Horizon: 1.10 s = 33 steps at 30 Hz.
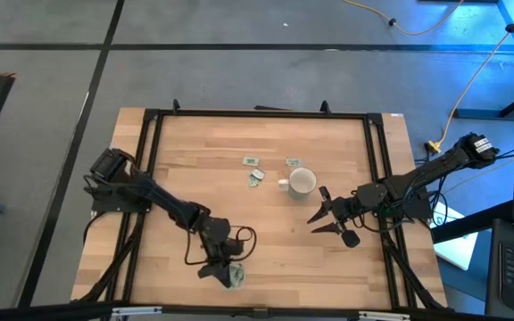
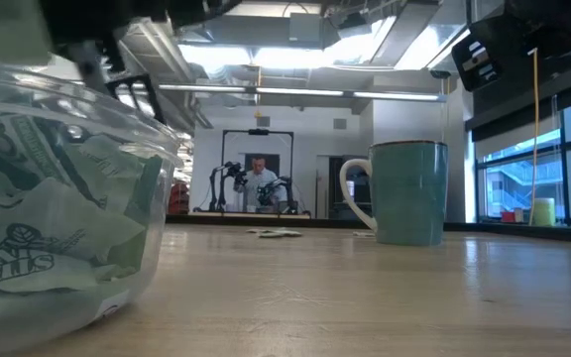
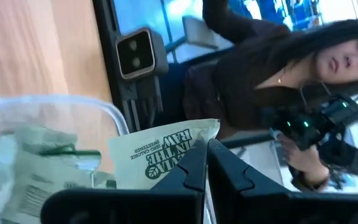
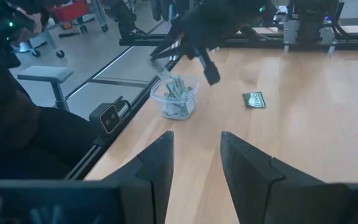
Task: Pick and place Stevia / Truvia into bins
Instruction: Put the light green stevia packet into the transparent bin
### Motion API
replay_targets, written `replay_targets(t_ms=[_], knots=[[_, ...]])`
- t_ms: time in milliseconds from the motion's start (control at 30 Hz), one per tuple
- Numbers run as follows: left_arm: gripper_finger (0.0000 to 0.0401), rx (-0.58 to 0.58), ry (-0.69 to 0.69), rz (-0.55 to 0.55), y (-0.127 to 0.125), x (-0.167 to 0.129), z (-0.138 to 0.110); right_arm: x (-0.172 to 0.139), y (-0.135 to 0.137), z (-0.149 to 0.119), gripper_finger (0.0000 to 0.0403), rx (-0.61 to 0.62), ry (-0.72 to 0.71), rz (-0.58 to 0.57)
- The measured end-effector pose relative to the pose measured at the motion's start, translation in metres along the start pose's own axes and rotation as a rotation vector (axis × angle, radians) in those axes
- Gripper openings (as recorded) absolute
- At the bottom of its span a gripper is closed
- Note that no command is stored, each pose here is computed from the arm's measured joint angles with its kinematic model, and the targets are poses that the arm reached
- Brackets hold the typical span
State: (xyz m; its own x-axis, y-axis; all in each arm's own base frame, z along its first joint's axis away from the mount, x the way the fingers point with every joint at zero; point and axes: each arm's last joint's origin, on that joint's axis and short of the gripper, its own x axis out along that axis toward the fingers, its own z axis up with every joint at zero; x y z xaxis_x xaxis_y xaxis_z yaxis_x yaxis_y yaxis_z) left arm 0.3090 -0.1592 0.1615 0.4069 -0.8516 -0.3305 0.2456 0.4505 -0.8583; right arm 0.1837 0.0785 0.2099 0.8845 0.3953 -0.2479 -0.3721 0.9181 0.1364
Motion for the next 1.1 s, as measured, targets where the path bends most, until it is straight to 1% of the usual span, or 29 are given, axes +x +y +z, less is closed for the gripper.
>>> replay_targets(t_ms=[167, 300, 667, 933, 1100], knots=[[0.0003, -0.028, 0.018, 0.007, 0.01, 0.008, 0.004, 0.0, 0.0, -0.001, 0.0136, 0.016, 0.006, -0.001], [0.0004, -0.066, 0.023, 0.03, 0.018, 0.007, 0.004, 0.0, 0.0, -0.001, 0.0136, 0.016, 0.008, -0.001], [0.0004, -0.093, 0.027, 0.041, 0.016, 0.0, 0.007, 0.0, 0.0, -0.001, 0.0136, 0.016, 0.01, -0.001], [0.0004, -0.136, 0.064, 0.105, 0.025, -0.004, 0.004, 0.0, 0.0, -0.001, 0.0136, 0.016, 0.01, -0.001], [0.0004, -0.124, 0.073, 0.053, 0.024, -0.007, 0.008, 0.0, 0.0, -0.001, 0.0136, 0.016, 0.01, -0.001]])
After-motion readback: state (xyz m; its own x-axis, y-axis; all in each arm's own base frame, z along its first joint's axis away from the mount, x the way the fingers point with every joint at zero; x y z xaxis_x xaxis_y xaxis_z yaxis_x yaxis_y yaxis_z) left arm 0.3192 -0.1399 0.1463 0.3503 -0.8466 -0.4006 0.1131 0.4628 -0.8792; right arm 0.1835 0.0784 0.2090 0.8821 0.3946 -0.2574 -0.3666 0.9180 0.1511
